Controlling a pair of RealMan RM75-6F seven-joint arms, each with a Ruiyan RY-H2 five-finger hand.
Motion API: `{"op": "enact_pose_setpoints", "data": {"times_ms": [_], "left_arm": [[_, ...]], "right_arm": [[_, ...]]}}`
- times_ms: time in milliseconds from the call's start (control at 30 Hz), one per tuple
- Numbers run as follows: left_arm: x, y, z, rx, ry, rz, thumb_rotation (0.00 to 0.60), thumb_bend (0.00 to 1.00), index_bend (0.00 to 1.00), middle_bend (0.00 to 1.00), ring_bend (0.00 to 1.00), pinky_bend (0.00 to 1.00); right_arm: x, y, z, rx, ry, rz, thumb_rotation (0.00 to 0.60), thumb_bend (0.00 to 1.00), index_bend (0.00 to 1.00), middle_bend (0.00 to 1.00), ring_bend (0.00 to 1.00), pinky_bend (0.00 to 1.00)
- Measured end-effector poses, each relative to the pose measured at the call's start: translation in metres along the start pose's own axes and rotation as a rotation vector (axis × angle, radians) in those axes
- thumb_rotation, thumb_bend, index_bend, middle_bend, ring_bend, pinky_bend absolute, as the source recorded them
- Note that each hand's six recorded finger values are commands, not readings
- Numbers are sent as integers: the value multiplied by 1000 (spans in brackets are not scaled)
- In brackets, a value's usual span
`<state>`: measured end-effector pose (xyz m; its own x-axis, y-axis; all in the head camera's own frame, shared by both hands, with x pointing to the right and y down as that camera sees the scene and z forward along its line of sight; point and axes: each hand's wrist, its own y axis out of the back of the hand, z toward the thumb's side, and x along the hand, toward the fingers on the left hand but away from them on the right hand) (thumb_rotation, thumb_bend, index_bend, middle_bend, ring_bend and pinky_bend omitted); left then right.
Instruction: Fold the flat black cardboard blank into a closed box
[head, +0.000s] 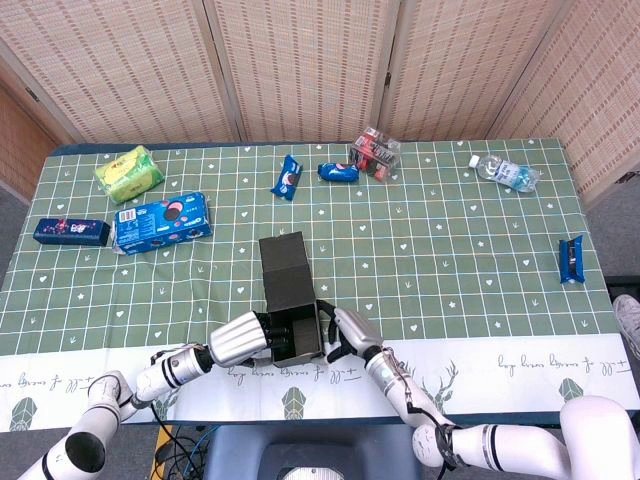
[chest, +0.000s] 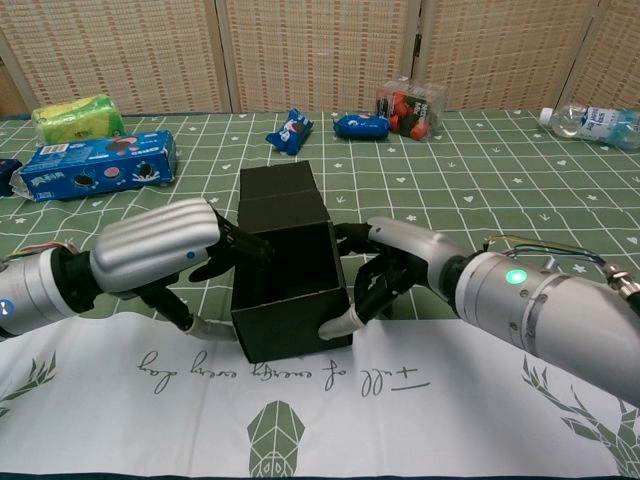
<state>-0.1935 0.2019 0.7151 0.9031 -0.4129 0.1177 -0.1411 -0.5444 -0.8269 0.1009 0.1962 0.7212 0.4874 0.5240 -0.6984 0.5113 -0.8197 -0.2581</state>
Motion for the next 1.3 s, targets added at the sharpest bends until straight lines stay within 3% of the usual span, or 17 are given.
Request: {"op": "enact_pose_setpoints", "data": {"times_ms": [233, 400, 733, 967, 1133, 1300], "left_arm": [[-1, 3, 0, -2, 2, 16, 600, 152, 501, 465, 510, 566], [-6, 6, -2, -15, 25, 42, 600, 152, 433, 348, 424, 564], [-20, 16, -7, -23, 58, 86, 600, 152, 335, 228, 308, 553], [-32, 24, -10, -25, 84, 117, 600, 152, 198, 108, 216, 532], [-40, 32, -14, -26, 112, 150, 600, 152, 96, 42, 152, 504], [-49, 41, -21, -35, 152, 192, 600, 152, 85, 42, 172, 504]], "right_arm": [[1, 0, 1, -6, 3, -5, 600, 559, 333, 421, 609, 673], [1, 1, 0, -12, 2, -11, 600, 559, 333, 413, 609, 673], [0, 3, -1, -25, 4, -31, 600, 559, 331, 391, 609, 674], [-2, 5, -1, -23, 4, -47, 600, 559, 303, 372, 609, 673], [-4, 5, 0, -25, 4, -62, 600, 548, 233, 316, 609, 673], [-7, 3, 2, -24, 6, -51, 600, 350, 32, 199, 572, 668]]}}
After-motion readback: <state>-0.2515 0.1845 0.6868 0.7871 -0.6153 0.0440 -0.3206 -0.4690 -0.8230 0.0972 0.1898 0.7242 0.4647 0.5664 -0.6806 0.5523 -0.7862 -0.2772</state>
